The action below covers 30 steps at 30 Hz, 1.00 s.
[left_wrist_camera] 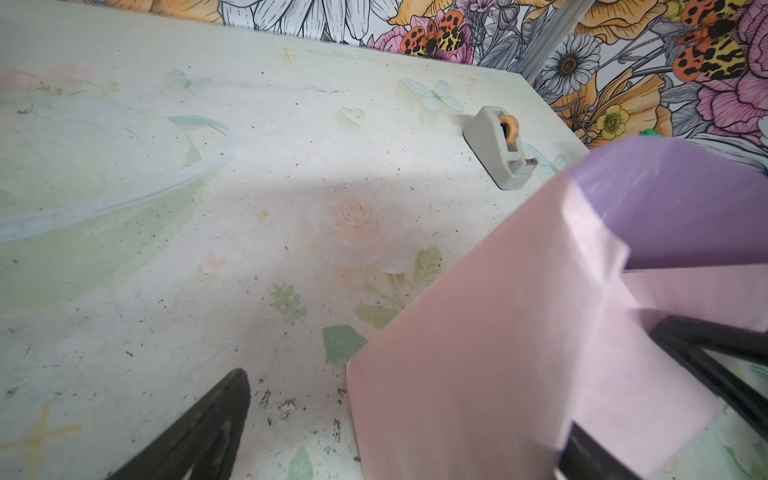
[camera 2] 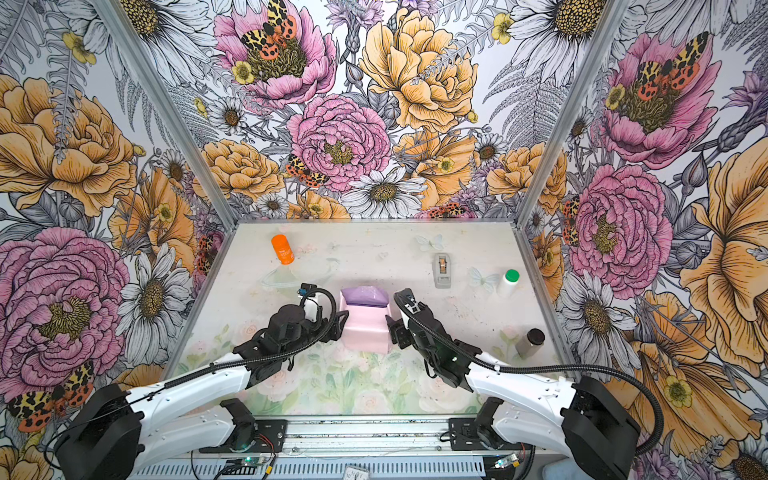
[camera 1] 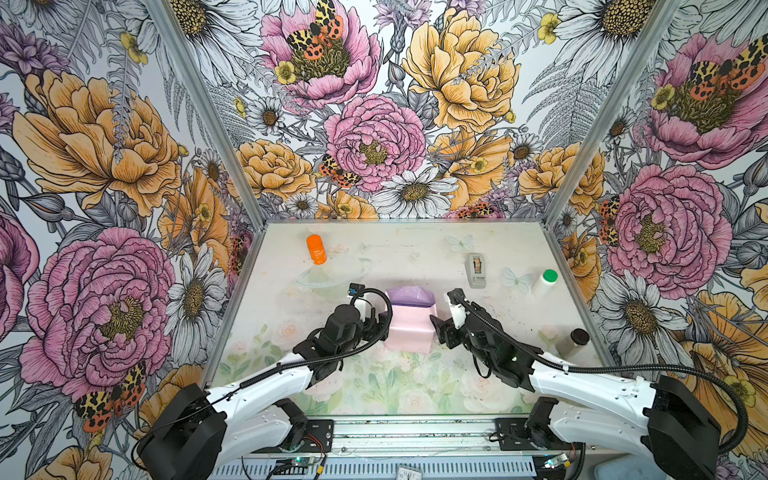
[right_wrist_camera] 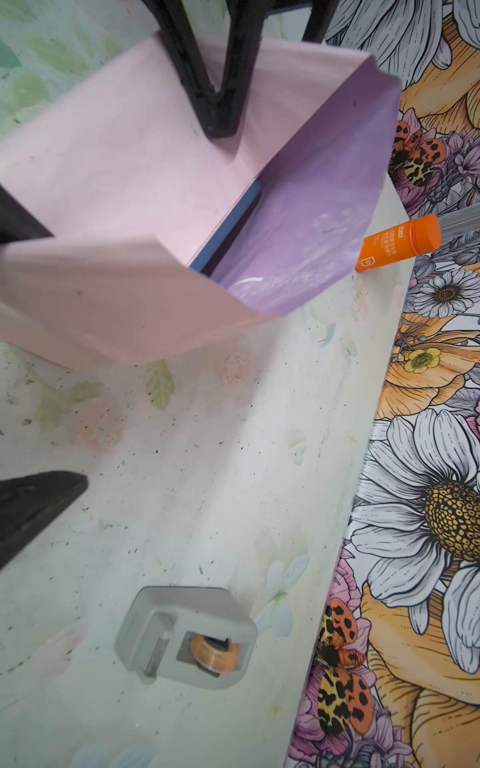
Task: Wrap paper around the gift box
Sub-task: 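Close the right gripper on the box side while the left gripper holds the paper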
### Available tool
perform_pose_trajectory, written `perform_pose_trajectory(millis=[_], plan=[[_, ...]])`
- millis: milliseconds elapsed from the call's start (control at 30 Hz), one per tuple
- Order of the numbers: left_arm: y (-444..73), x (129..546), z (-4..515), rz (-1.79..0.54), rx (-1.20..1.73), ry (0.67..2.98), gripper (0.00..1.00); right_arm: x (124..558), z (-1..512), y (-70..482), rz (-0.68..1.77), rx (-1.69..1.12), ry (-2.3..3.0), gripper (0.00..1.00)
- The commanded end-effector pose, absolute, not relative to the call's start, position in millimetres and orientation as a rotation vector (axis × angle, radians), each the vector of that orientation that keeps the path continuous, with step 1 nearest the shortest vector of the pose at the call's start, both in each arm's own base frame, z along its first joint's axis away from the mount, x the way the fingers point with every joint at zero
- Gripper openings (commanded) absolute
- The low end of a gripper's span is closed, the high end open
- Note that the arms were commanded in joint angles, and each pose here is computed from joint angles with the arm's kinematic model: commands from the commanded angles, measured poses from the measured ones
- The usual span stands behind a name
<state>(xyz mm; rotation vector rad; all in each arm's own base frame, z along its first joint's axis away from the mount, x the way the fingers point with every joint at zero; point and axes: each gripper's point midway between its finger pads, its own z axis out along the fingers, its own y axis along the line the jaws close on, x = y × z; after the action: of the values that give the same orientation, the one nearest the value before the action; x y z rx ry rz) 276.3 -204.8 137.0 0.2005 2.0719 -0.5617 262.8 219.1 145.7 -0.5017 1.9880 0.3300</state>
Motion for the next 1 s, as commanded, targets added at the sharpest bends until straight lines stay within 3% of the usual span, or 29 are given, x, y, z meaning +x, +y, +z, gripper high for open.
perform_pose_trajectory(millis=[0, 233, 433, 767, 967], plan=[[-199.7, 272.9, 131.0, -0.527, 0.214, 2.091, 0.93, 253.5, 144.8, 221.3, 0.370, -0.544, 1.991, 0.74], [-221.5, 276.0, 171.1, -0.620, 0.265, 1.984, 0.95, 237.5, 199.2, 243.4, 0.606, -0.579, 1.805, 0.81], [-233.5, 276.2, 203.4, -0.687, 0.291, 1.902, 0.97, 234.7, 226.5, 228.6, 0.629, -0.480, 1.707, 0.81], [-232.0, 276.9, 178.1, -0.654, 0.274, 1.965, 0.98, 251.7, 192.0, 248.3, 0.561, -0.549, 1.851, 0.80], [-221.2, 279.9, 150.0, -0.548, 0.259, 2.041, 0.97, 268.2, 158.7, 240.4, 0.401, -0.532, 1.970, 0.80]])
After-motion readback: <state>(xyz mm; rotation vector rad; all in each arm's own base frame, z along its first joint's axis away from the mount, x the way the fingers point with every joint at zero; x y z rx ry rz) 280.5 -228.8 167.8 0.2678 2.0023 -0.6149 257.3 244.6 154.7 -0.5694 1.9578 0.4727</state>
